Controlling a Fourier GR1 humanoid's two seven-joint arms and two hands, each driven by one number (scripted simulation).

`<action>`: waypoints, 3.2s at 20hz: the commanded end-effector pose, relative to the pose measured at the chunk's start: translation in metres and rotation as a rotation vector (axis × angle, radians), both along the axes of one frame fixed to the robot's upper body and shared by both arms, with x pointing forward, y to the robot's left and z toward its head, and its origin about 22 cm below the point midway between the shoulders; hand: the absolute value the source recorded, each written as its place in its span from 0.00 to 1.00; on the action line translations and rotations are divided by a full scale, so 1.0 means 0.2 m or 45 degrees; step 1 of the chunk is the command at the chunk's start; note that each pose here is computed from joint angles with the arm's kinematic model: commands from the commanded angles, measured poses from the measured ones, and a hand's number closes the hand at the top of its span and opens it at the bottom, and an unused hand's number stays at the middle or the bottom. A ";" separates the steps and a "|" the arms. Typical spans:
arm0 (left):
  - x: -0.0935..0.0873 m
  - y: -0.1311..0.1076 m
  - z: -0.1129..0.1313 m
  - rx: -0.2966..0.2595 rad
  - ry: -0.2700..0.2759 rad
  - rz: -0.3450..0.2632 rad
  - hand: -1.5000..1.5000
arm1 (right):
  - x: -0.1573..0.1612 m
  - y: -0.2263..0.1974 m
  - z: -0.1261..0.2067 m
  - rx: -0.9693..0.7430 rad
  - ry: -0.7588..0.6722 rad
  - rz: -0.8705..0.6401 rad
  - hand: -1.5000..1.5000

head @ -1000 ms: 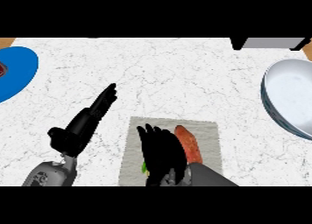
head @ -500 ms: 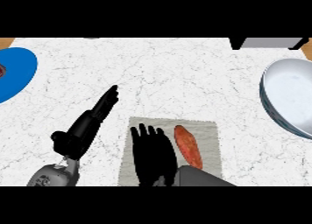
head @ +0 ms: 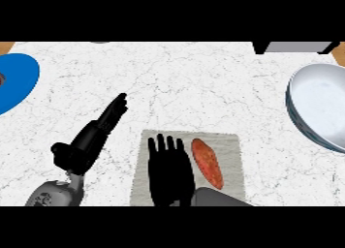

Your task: Pick the lemon from the placemat and place it in the bowl

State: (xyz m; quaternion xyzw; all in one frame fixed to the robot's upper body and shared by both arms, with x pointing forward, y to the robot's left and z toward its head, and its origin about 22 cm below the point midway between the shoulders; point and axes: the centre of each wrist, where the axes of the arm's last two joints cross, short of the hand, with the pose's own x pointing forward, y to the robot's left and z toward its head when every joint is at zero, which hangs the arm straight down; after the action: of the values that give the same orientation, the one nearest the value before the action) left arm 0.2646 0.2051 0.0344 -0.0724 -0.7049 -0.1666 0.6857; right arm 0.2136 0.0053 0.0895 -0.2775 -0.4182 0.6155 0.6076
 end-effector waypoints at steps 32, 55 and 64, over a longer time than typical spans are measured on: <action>0.02 -0.03 -0.03 -0.006 -0.031 -0.003 0.50 | 0.16 -0.31 -0.25 -0.067 -0.116 -0.103 1.00; -0.02 -0.02 0.00 -0.003 -0.007 0.021 0.50 | 0.15 -1.06 0.62 0.444 -1.003 -0.432 1.00; 0.04 0.00 0.02 0.003 -0.011 -0.012 0.50 | 0.36 -1.28 0.55 0.241 -0.995 -0.566 1.00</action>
State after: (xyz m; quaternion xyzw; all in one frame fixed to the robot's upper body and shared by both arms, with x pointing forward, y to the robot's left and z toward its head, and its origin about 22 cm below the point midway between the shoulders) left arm 0.2682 0.2088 0.0317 -0.0727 -0.7078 -0.1681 0.6823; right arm 0.2644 -0.2394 0.2020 -0.4868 -0.6232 0.2769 0.5459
